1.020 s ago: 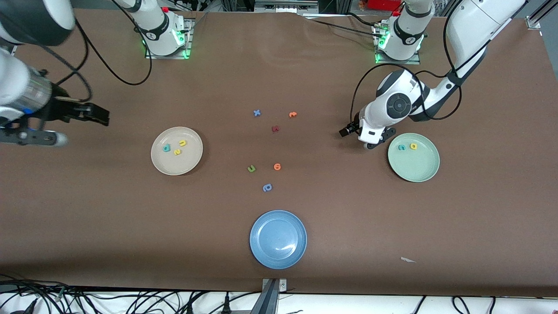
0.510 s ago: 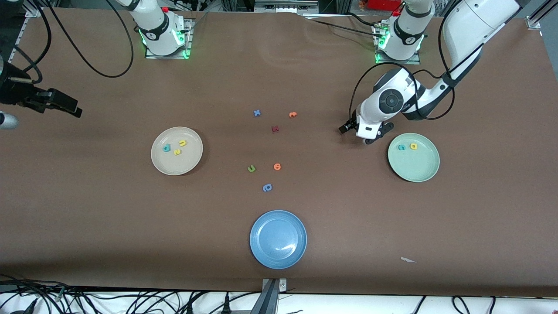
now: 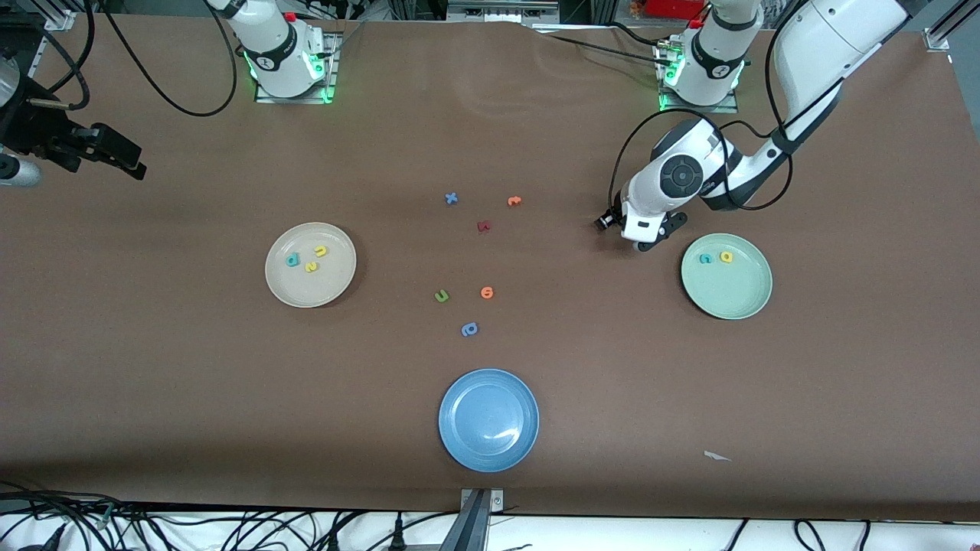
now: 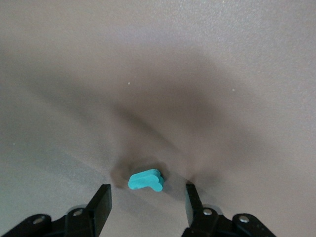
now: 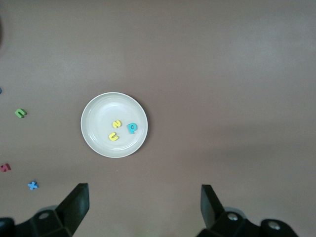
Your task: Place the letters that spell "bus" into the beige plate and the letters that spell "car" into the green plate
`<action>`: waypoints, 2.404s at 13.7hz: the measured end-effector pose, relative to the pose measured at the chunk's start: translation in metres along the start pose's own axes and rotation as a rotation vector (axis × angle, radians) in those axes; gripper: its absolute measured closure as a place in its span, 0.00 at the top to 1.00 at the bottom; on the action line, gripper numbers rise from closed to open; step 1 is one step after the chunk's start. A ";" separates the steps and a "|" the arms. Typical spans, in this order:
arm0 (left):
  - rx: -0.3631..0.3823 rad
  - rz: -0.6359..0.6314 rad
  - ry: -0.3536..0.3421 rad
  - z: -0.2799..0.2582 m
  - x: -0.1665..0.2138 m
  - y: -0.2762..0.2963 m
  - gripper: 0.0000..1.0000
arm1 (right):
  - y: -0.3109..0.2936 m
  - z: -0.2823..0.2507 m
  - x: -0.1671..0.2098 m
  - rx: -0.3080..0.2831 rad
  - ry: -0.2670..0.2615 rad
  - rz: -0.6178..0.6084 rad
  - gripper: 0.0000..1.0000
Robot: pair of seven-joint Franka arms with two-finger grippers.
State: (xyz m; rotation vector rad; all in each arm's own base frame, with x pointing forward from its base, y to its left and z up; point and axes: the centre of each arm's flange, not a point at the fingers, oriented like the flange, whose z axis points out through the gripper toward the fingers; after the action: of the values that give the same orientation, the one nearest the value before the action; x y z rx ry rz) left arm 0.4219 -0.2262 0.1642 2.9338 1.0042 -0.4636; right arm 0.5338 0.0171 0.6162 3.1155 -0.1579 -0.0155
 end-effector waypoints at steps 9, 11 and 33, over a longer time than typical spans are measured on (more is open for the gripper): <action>-0.014 0.019 0.010 0.001 0.000 0.002 0.57 | 0.027 0.004 0.007 0.003 0.005 0.045 1.00; -0.013 0.028 0.017 0.002 0.000 0.002 0.56 | 0.030 0.005 0.009 0.004 0.005 0.049 1.00; -0.024 0.014 0.043 -0.005 0.018 0.004 0.37 | 0.018 0.010 0.016 0.005 0.000 0.029 1.00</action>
State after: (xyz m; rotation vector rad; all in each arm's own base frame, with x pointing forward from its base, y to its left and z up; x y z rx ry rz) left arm 0.4388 -0.2181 0.1634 2.9399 0.9852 -0.3862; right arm 0.5480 -0.0022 0.6069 3.1176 -0.2037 -0.0145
